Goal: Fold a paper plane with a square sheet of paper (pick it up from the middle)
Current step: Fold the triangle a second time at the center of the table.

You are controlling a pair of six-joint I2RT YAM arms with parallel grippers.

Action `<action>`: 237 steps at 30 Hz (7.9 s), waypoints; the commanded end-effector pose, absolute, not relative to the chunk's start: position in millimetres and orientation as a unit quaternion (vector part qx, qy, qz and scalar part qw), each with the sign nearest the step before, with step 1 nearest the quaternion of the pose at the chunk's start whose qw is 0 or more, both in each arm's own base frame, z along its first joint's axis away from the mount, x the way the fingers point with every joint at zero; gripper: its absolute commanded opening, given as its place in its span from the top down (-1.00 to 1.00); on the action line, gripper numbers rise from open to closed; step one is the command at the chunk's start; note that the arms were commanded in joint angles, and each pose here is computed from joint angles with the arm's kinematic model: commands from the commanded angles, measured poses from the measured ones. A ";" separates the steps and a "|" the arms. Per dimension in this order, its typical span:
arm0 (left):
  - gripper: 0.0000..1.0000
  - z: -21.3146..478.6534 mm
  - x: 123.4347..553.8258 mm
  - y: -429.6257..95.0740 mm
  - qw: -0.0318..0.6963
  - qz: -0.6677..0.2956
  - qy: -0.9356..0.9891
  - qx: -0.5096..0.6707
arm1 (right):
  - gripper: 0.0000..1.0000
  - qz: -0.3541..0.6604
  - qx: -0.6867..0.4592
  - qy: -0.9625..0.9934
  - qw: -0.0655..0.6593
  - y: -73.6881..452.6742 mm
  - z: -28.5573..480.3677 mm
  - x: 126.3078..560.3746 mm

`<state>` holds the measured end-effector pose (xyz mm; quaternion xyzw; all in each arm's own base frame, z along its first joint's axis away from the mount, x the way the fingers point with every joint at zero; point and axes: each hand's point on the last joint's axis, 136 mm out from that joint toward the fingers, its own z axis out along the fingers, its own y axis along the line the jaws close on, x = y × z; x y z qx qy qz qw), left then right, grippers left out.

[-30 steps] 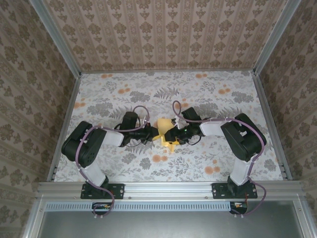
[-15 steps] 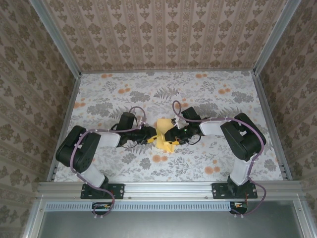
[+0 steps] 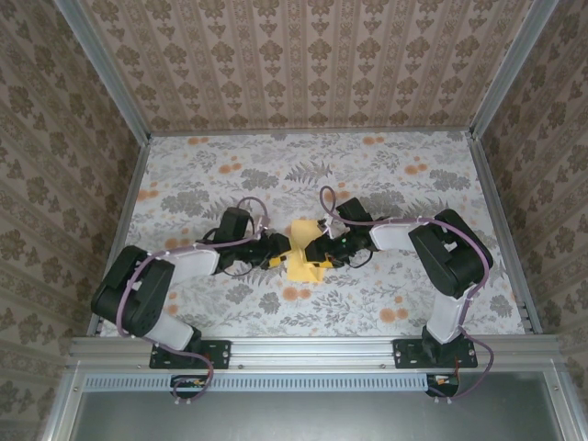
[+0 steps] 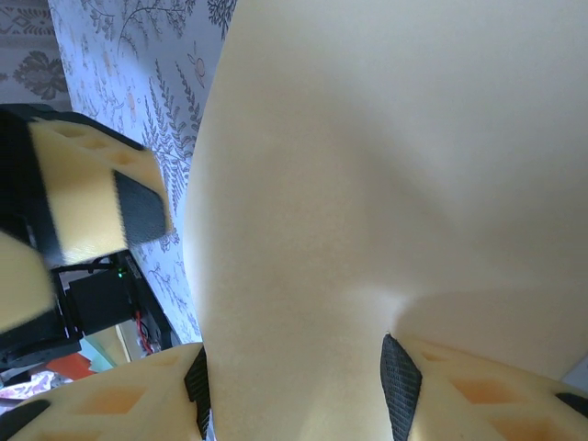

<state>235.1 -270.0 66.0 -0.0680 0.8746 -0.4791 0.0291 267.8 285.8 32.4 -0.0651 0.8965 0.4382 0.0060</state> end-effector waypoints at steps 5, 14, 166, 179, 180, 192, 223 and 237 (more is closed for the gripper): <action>-0.02 61.5 259.2 -295.5 0.023 -0.494 0.865 -0.084 | -0.14 0.383 -0.047 0.922 -0.022 265.7 -3.6 256.5; -0.01 49.6 266.3 -299.4 0.017 -0.497 0.861 -0.105 | -0.37 0.399 -0.061 0.915 -0.022 270.1 3.9 253.8; 0.27 63.6 252.6 -309.3 0.045 -0.497 0.865 -0.047 | 0.96 0.356 -0.097 0.929 0.033 257.9 33.6 291.6; 0.46 53.8 254.8 -271.7 0.090 -0.404 0.908 -0.064 | 0.97 0.404 -0.152 0.899 0.071 273.4 80.6 293.1; 0.48 54.1 254.0 -269.5 0.093 -0.398 0.910 -0.063 | 0.97 0.409 -0.157 0.896 0.072 275.3 83.9 291.9; 0.80 25.8 234.1 -265.1 0.043 -0.349 0.934 -0.059 | 0.97 0.437 -0.215 0.872 0.050 303.8 95.8 279.5; 0.87 76.2 256.3 -298.6 0.094 -0.419 0.903 -0.004 | 0.99 0.287 -0.187 0.939 0.029 269.9 40.2 308.1; 0.87 66.4 271.8 -318.0 0.081 -0.427 0.901 -0.001 | 1.00 0.275 -0.183 0.943 0.032 262.5 34.5 314.8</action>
